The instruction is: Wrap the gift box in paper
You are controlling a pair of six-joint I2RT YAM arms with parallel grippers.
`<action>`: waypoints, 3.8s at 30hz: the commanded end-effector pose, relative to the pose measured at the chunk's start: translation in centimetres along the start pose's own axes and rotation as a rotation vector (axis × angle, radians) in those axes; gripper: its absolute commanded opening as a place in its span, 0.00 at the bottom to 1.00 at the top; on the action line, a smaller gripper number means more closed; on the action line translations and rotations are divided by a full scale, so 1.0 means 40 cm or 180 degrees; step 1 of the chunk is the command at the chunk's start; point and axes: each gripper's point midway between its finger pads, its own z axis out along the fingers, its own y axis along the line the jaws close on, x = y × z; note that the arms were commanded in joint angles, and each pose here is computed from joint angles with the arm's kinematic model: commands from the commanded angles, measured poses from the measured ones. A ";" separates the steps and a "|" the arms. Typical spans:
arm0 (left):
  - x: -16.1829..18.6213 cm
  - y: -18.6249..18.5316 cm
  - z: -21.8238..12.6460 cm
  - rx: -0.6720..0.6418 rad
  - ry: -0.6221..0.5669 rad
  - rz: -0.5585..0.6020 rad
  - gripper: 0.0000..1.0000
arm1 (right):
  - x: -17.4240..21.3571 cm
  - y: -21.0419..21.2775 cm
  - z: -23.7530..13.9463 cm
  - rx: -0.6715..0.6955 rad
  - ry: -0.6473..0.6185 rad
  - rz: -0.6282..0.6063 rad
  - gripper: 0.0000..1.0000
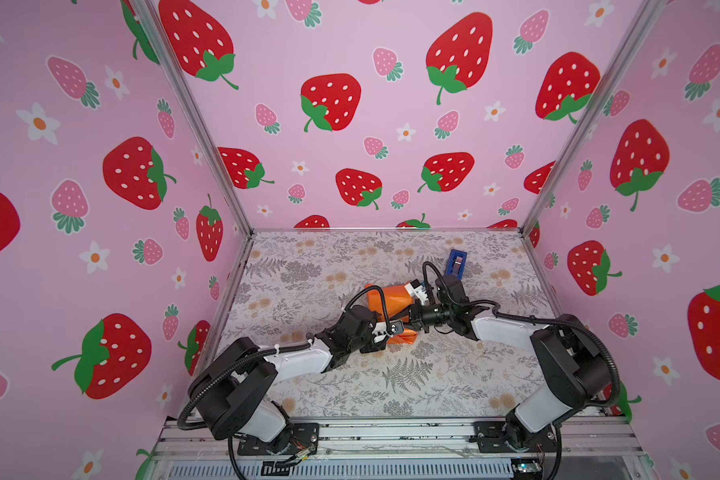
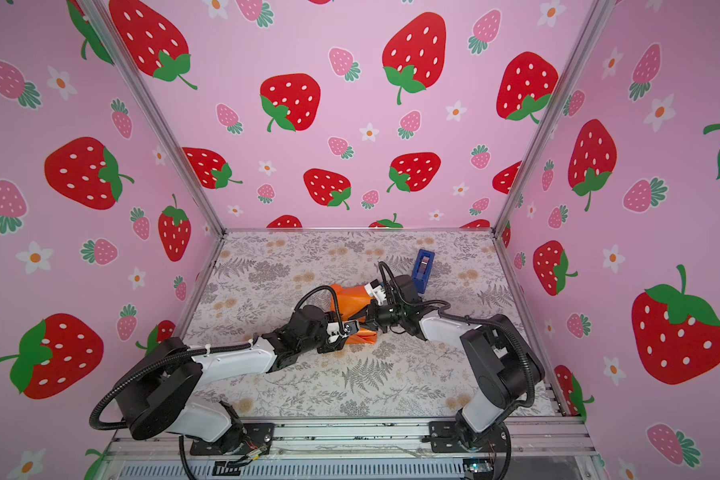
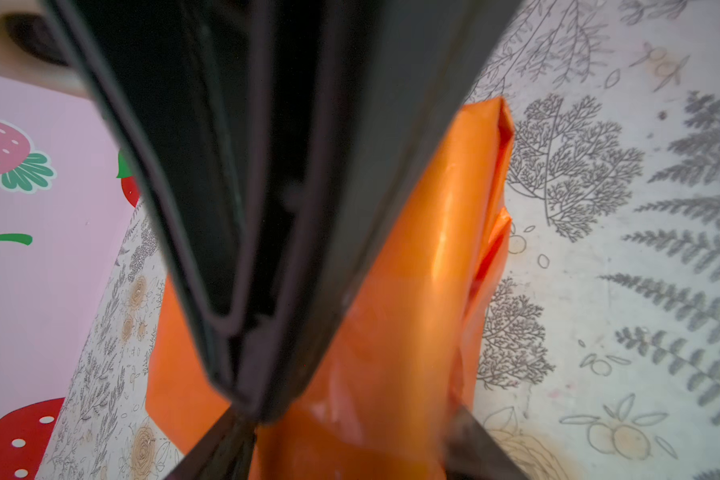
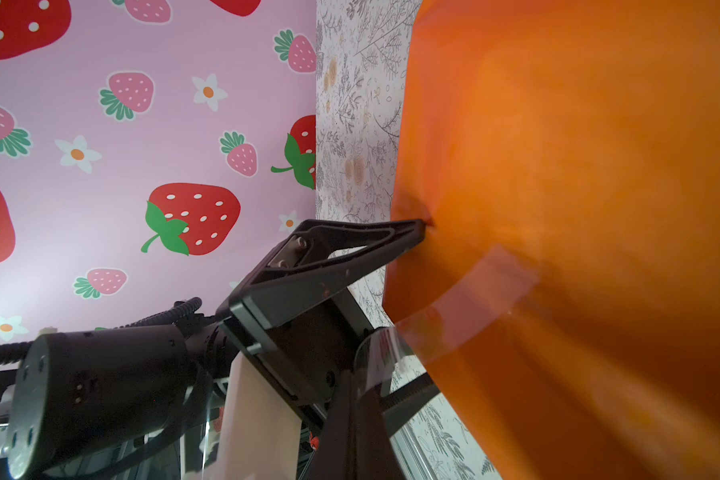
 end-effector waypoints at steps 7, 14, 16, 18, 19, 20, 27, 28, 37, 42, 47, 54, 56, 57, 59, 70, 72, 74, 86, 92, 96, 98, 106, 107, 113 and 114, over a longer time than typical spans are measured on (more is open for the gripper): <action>0.026 -0.021 -0.003 0.0157 0.0151 -0.0026 0.69 | 0.056 -0.031 0.017 0.0021 0.0125 0.0216 0.00; 0.027 -0.019 -0.003 0.0162 0.0161 -0.0017 0.69 | 0.068 -0.046 0.020 0.0041 0.0130 0.0308 0.00; 0.028 -0.020 -0.002 0.0161 0.0167 -0.0020 0.69 | 0.070 -0.050 0.019 0.0051 0.0113 0.0346 0.00; 0.028 -0.020 -0.002 0.0162 0.0168 -0.0017 0.69 | 0.074 -0.049 0.020 0.0048 0.0115 0.0360 0.00; 0.030 -0.021 -0.002 0.0166 0.0173 -0.0017 0.69 | 0.074 -0.049 0.019 0.0048 0.0111 0.0370 0.00; 0.029 -0.021 -0.001 0.0167 0.0173 -0.0017 0.69 | 0.073 -0.049 0.019 0.0051 0.0100 0.0373 0.00; 0.030 -0.021 -0.002 0.0162 0.0172 -0.0014 0.69 | 0.068 -0.047 0.023 0.0035 0.0094 0.0394 0.03; 0.030 -0.021 -0.002 0.0159 0.0172 -0.0015 0.69 | 0.067 -0.044 0.024 0.0032 0.0095 0.0383 0.04; 0.032 -0.021 -0.001 0.0157 0.0181 -0.0012 0.69 | 0.069 -0.053 0.024 0.0066 0.0096 0.0421 0.17; 0.031 -0.021 0.000 0.0159 0.0180 -0.0019 0.69 | 0.069 -0.048 0.022 0.0062 0.0087 0.0415 0.23; 0.033 -0.023 0.000 0.0166 0.0191 -0.0017 0.69 | 0.068 -0.041 0.019 0.0065 0.0081 0.0404 0.31; 0.032 -0.021 0.000 0.0161 0.0189 -0.0016 0.69 | 0.070 -0.034 0.019 0.0079 0.0101 0.0397 0.42; 0.032 -0.021 0.000 0.0162 0.0188 -0.0016 0.69 | 0.072 -0.033 0.021 0.0083 0.0112 0.0399 0.44; 0.032 -0.021 0.000 0.0162 0.0190 -0.0017 0.69 | 0.073 -0.032 0.022 0.0081 0.0118 0.0394 0.45; 0.033 -0.022 0.000 0.0164 0.0192 -0.0017 0.69 | 0.075 -0.031 0.024 0.0083 0.0127 0.0401 0.47; 0.033 -0.023 0.002 0.0169 0.0196 -0.0016 0.69 | 0.067 -0.013 0.012 0.0225 0.0054 0.0283 0.60; 0.033 -0.022 0.001 0.0167 0.0195 -0.0015 0.69 | 0.059 -0.023 -0.001 0.0429 -0.0014 0.0217 0.62; 0.032 -0.021 0.001 0.0160 0.0192 -0.0010 0.69 | 0.056 -0.023 -0.009 0.0518 -0.0053 0.0171 0.64; 0.030 -0.023 0.005 0.0191 0.0185 -0.0010 0.69 | 0.072 -0.040 -0.074 0.0677 -0.0176 0.0164 0.64; 0.029 -0.025 0.005 0.0207 0.0181 -0.0009 0.68 | 0.056 -0.067 -0.106 0.0849 -0.0357 0.0074 0.55; 0.027 -0.025 0.006 0.0212 0.0178 -0.0002 0.68 | 0.051 -0.047 -0.098 0.0782 -0.0371 -0.0043 0.26; 0.026 -0.024 0.006 0.0217 0.0177 -0.0004 0.68 | 0.055 -0.035 -0.086 0.0696 -0.0354 -0.0073 0.13; 0.026 -0.026 0.004 0.0229 0.0180 -0.0004 0.65 | 0.041 -0.006 -0.048 0.0367 -0.0611 -0.0020 0.00; 0.027 -0.027 0.005 0.0237 0.0184 -0.0006 0.65 | 0.036 -0.006 -0.043 0.0376 -0.0647 -0.0019 0.00; 0.026 -0.028 0.006 0.0247 0.0183 -0.0010 0.65 | 0.025 -0.006 -0.007 0.0341 -0.0749 -0.0009 0.00; 0.025 -0.027 0.006 0.0244 0.0177 -0.0010 0.64 | 0.025 -0.006 -0.001 0.0351 -0.0740 -0.0016 0.00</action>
